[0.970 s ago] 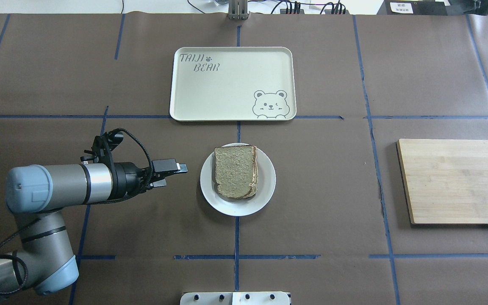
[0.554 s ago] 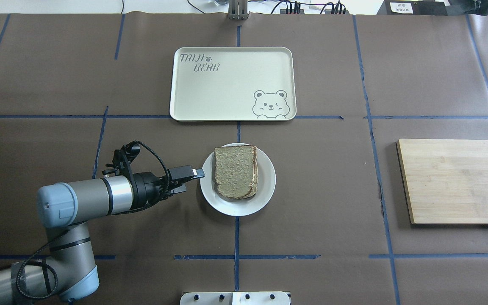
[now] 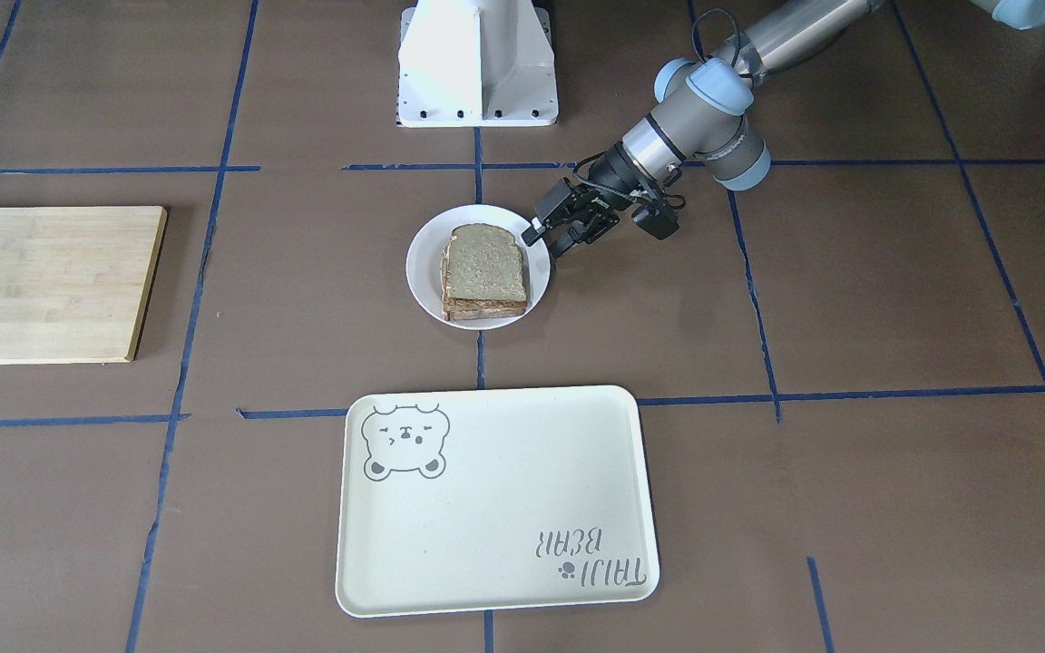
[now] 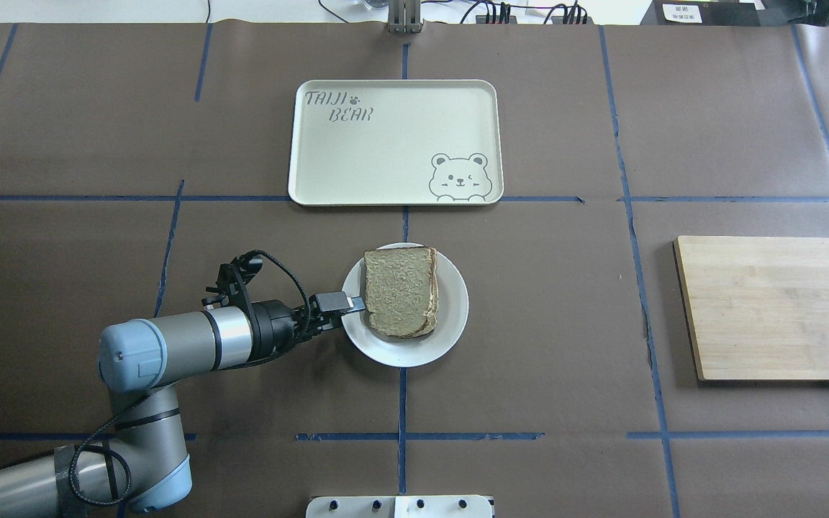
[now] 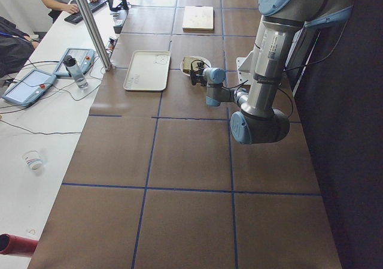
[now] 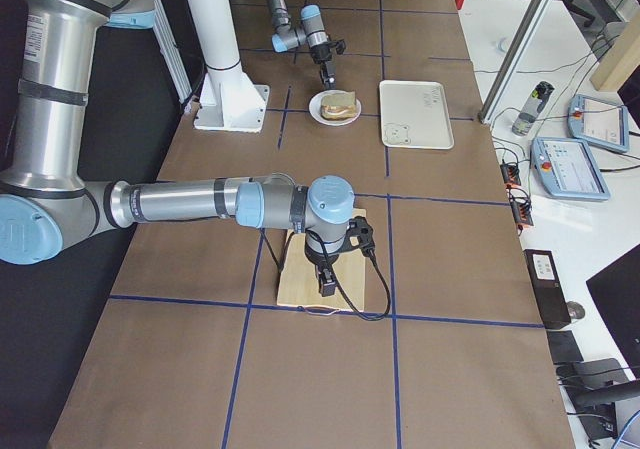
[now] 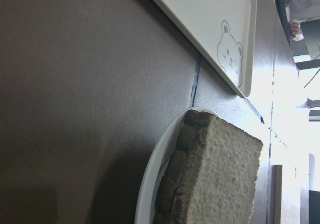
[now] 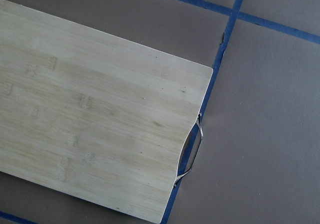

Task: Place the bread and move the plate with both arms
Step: 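Grip the plate rim nearest the robot with the left gripper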

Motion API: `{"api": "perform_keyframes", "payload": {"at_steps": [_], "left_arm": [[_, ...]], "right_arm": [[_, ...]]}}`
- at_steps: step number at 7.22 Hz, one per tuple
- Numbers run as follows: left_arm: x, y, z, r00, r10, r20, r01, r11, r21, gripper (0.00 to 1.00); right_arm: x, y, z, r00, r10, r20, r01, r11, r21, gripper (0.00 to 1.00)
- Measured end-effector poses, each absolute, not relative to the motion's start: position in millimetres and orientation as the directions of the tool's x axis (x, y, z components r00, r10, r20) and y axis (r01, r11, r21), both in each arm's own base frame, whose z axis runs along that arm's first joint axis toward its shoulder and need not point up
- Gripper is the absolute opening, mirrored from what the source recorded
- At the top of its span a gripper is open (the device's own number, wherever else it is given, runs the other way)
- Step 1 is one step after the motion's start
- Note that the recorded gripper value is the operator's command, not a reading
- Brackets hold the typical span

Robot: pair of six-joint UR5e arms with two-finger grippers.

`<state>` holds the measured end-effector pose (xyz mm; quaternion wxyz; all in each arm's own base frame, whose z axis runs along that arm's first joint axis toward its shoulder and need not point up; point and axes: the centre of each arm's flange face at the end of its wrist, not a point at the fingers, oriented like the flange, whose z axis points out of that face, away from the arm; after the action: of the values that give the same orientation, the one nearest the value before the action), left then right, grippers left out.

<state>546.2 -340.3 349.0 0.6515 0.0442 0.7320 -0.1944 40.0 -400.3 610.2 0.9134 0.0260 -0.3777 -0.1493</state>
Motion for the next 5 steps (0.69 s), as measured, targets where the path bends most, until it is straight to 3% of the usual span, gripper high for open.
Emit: {"api": "perform_keyframes", "payload": {"at_steps": [4,5], "left_arm": [[560.2,-331.0,350.0,-0.136,-0.194,-0.971,0.302,0.926,-0.227,0.44],[564.1,-331.2,348.8,-0.135,-0.194,-0.972,0.3,0.926,-0.227,0.34]], "right_arm": [[40.0,-400.2,611.8,0.67,-0.291,0.683,0.254,0.954,0.158,1.0],[40.0,-400.1,612.7,0.67,-0.29,0.683,0.254,0.954,0.156,1.0]]}}
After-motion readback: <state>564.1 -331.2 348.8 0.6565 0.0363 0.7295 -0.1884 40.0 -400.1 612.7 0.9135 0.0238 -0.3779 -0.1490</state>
